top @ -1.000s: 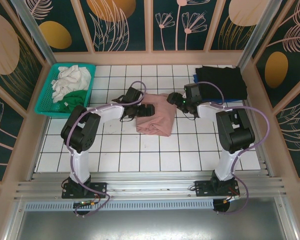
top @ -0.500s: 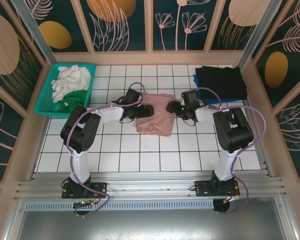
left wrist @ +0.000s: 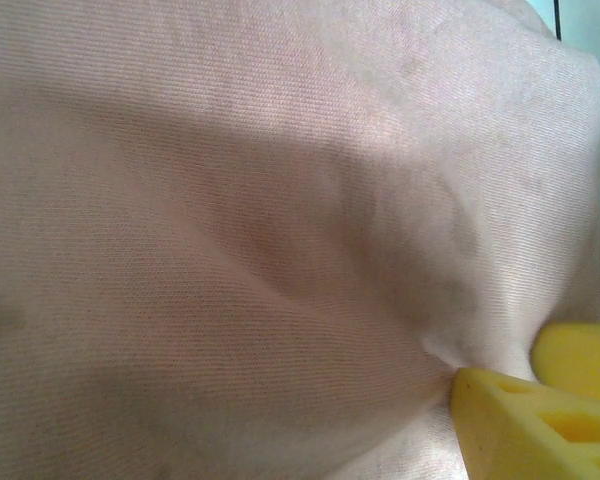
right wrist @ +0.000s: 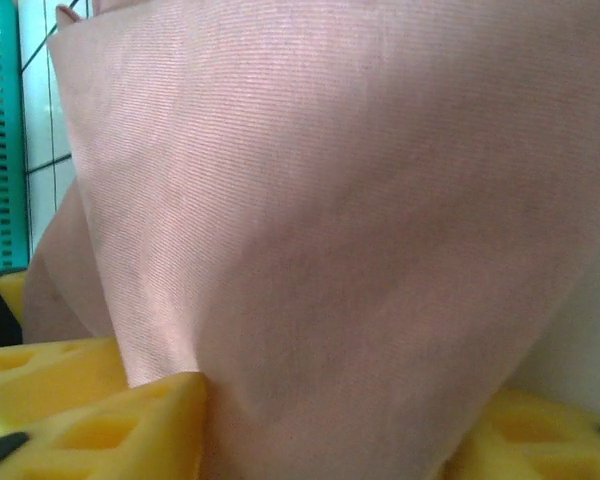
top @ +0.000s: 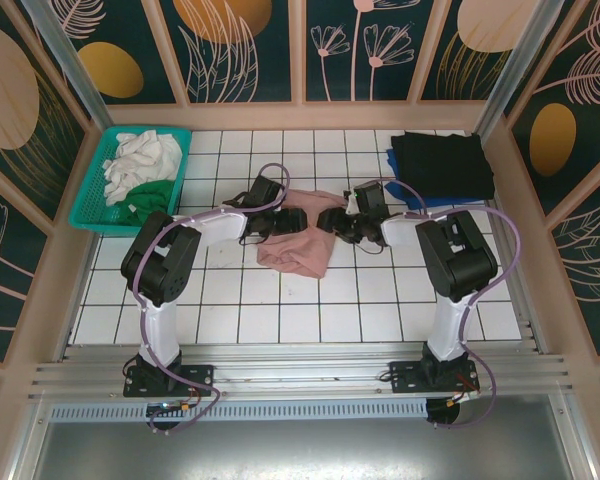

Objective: Fold and stack the t-shirts

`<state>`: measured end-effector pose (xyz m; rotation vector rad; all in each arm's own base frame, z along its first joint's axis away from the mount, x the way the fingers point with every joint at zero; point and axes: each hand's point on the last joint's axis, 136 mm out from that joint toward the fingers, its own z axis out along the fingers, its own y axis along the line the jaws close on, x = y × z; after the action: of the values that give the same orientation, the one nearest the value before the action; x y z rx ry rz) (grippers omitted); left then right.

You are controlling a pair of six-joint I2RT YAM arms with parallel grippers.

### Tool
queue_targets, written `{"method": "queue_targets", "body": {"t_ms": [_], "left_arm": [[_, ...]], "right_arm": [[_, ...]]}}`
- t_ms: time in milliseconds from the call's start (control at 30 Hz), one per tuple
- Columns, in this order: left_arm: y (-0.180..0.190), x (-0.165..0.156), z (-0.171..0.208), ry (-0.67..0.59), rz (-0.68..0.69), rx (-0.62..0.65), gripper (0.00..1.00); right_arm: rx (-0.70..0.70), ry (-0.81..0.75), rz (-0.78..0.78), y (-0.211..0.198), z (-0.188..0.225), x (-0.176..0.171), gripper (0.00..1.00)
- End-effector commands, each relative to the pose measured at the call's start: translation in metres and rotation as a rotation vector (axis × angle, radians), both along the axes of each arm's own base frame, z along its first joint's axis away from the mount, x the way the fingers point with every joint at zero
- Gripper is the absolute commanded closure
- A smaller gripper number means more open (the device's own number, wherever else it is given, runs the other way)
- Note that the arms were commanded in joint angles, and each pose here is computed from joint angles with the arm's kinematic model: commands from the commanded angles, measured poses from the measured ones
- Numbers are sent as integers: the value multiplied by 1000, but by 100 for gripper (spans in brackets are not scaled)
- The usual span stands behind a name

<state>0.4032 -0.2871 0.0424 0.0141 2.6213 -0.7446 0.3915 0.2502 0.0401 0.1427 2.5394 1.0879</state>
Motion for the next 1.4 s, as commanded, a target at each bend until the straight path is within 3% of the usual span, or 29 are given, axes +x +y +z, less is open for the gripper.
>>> {"method": "queue_targets", "body": {"t_ms": [0,167,200,567,833,1033,1233,1367], "left_arm": [[-12,5,19,-22,-21,-53,23],[5,10,23,-36,16,-5,14],[9,11,24,-38,25,-2,13],[34,17,22,-44,74,52,10],[39,16,6,-17,75,70,10],[48,12,1,-8,79,97,11],[51,11,-3,4,83,104,11],[52,8,-7,15,81,108,11]], "right_arm": [[24,4,0,-8,1,9,59],[-171,-65,-30,-36,15,40,98],[-197,-78,-35,-42,20,45,100],[-665,-197,-137,-157,79,131,100],[-718,-322,-308,-230,142,178,100],[-650,-381,-424,-286,171,194,100],[-652,-437,-453,-319,169,200,100],[-584,-502,-522,-354,173,197,100]]}}
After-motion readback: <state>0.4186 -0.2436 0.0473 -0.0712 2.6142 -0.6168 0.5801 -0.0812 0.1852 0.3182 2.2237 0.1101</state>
